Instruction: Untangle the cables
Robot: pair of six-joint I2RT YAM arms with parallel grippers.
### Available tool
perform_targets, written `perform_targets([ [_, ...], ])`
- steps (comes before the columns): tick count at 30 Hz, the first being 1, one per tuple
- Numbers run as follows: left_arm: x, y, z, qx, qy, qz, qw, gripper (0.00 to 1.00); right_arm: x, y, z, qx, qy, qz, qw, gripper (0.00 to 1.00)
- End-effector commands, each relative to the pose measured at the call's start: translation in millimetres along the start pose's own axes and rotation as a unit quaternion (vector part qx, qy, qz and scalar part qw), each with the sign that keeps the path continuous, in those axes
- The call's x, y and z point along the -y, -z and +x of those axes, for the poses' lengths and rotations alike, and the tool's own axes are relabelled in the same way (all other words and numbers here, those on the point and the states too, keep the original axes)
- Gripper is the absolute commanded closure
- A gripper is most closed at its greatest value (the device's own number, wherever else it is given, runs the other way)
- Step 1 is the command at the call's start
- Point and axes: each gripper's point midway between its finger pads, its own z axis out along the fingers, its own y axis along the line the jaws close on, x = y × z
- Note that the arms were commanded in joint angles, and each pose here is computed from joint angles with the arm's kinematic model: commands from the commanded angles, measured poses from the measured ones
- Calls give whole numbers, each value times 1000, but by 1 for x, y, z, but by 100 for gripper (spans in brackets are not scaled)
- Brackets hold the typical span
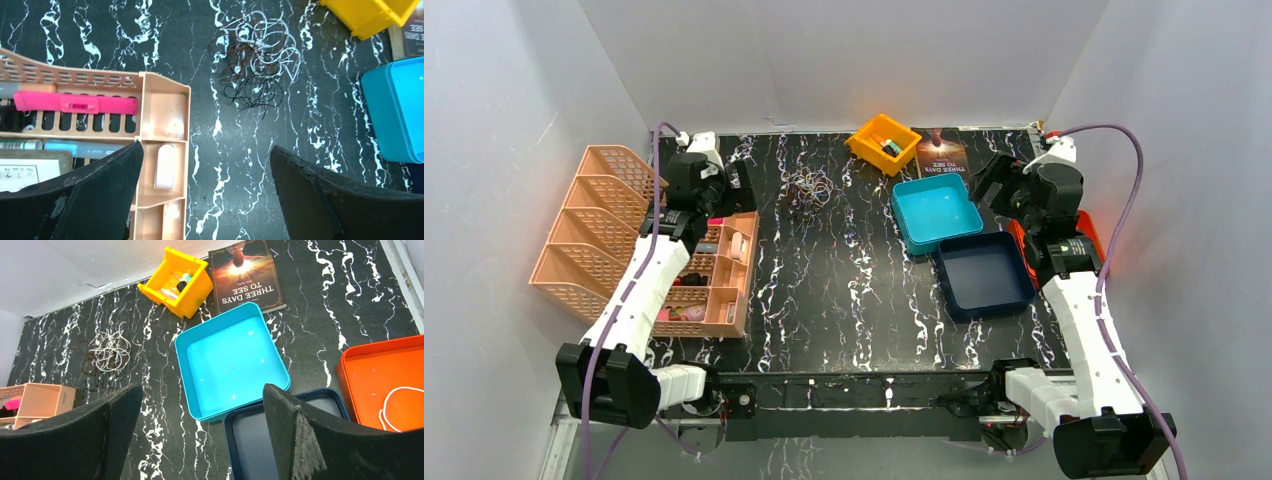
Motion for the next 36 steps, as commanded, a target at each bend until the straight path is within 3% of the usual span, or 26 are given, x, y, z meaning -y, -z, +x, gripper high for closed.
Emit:
perform_targets([
  [1,19,6,-32,37,6,37,999,2,-21,9,-39,50,-10,-38,998,2],
  [16,36,-1,-49,10,17,62,998,2,-24,6,-45,61,-31,-44,997,2],
  [21,53,-4,-53,13,10,111,994,2,-17,4,-40,55,-35,-29,997,2],
  [30,76,-48,-33,-51,8,166,985,2,-15,1,-14,20,-26,-39,999,2],
  [36,66,-87,-31,-61,25,126,990,2,-17,2,-3,2,-18,-53,998,2],
])
